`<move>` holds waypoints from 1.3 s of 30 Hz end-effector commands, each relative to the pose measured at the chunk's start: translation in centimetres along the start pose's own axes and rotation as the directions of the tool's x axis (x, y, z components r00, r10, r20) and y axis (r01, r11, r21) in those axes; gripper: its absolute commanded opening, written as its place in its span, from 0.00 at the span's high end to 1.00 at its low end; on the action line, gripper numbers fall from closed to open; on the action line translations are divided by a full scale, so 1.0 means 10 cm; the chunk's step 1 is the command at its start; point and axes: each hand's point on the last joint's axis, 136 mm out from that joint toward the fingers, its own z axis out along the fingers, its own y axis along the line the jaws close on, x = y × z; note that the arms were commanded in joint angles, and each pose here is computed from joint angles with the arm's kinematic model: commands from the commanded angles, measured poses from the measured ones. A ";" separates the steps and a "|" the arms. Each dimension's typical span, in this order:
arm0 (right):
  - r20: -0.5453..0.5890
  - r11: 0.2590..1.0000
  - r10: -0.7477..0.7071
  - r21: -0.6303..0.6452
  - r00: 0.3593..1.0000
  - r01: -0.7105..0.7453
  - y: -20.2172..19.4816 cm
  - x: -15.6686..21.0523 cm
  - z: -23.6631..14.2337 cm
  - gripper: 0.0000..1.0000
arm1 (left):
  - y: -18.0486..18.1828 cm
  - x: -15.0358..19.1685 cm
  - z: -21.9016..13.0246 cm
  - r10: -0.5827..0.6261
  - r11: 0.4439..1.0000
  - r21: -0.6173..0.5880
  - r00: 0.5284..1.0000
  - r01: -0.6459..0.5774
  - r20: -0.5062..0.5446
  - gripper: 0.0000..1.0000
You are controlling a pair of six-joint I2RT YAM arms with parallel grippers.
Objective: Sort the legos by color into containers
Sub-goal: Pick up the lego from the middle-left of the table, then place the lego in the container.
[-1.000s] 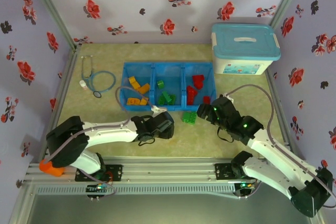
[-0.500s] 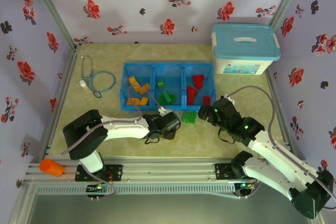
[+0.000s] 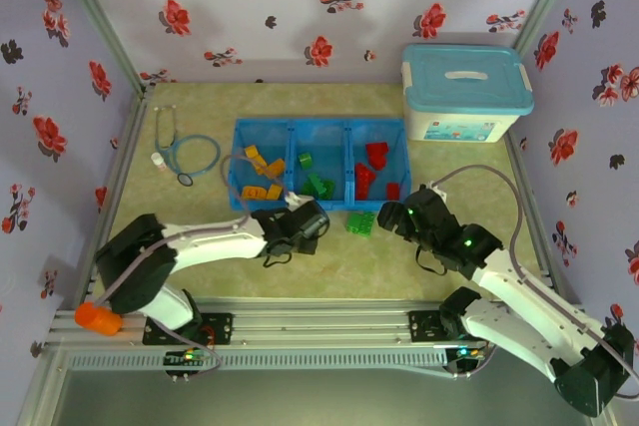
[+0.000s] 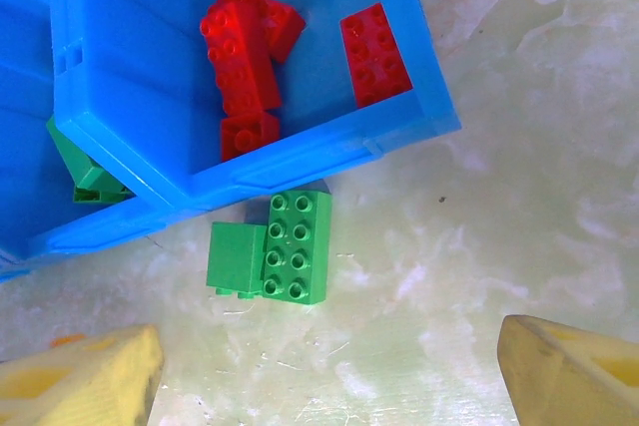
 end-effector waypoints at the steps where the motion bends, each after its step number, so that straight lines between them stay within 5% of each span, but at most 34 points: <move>1: 0.011 0.999 0.018 0.037 1.000 -0.018 -0.13 0.04 0.00 0.13 | 0.37 -0.29 -0.25 -0.048 0.998 -0.041 0.995 0.052 0.091 0.64; 8: -0.007 0.999 0.035 0.023 0.999 -0.035 -0.12 0.10 0.05 0.13 | 1.06 -0.86 -0.43 -0.207 0.975 -0.046 0.962 0.218 0.178 0.64; 18: -0.044 0.998 0.026 0.052 0.999 -0.023 -0.20 0.19 0.08 0.12 | 1.36 -1.41 -0.22 -0.281 0.956 -0.033 0.943 0.291 0.179 0.62; 21: -0.056 0.998 0.028 0.055 0.998 -0.024 -0.20 0.21 0.10 0.12 | 1.38 -1.56 -0.22 -0.270 0.959 -0.039 0.949 0.280 0.161 0.28; 23: -0.064 0.998 0.027 0.060 0.998 -0.023 -0.20 0.23 0.12 0.12 | 1.34 -1.63 -0.29 -0.253 0.965 -0.029 0.952 0.262 0.170 0.22; 39: -0.126 0.994 -0.066 0.084 0.990 0.077 0.08 0.31 0.35 0.24 | 1.22 -0.98 -0.86 -0.269 0.963 0.046 0.935 0.266 0.232 0.25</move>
